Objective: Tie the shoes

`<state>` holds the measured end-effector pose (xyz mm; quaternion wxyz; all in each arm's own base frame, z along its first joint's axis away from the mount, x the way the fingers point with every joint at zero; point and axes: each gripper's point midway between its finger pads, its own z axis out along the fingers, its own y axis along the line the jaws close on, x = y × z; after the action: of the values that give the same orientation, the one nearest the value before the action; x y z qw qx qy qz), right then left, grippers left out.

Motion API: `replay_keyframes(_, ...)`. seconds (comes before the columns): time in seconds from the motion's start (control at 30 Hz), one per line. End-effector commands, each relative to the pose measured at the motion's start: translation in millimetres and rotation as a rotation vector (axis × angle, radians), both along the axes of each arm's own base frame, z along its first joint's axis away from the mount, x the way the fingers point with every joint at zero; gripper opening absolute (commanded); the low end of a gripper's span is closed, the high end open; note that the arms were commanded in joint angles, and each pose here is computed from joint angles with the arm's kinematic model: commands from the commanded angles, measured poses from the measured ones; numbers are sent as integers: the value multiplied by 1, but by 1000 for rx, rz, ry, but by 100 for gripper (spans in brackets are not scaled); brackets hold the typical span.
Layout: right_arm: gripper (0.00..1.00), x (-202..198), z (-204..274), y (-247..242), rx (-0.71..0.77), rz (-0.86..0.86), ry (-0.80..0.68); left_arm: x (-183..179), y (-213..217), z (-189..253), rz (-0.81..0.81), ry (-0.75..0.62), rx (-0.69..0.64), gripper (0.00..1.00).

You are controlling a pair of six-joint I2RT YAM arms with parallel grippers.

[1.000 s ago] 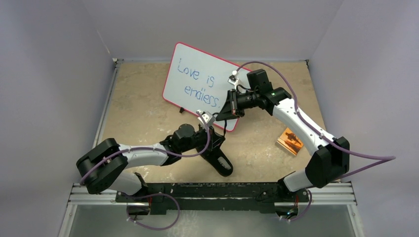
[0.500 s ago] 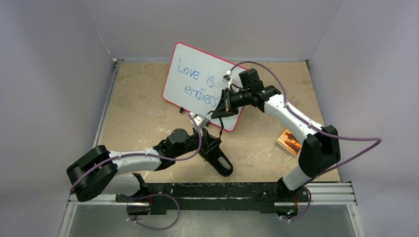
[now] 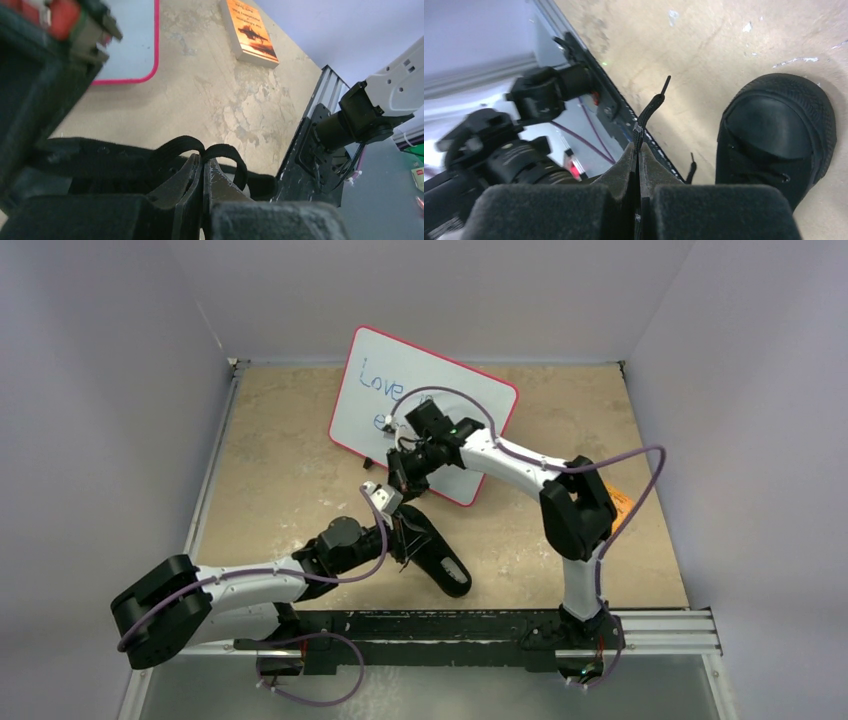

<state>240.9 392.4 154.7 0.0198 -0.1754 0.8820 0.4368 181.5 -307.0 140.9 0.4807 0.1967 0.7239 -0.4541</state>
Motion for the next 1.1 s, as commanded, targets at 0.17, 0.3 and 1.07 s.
replay_keyframes(0.17, 40, -24, -7, -10, -167, 133, -44, -4, 7, 5, 22, -30, -50, 0)
replay_keyframes(0.3, 68, -4, 22, -36, -203, 80, -127, -4, 9, 6, 39, -23, -72, 0)
replay_keyframes(1.07, 63, -65, -70, -140, -287, -137, -86, 6, 29, 2, 197, 105, -192, 0)
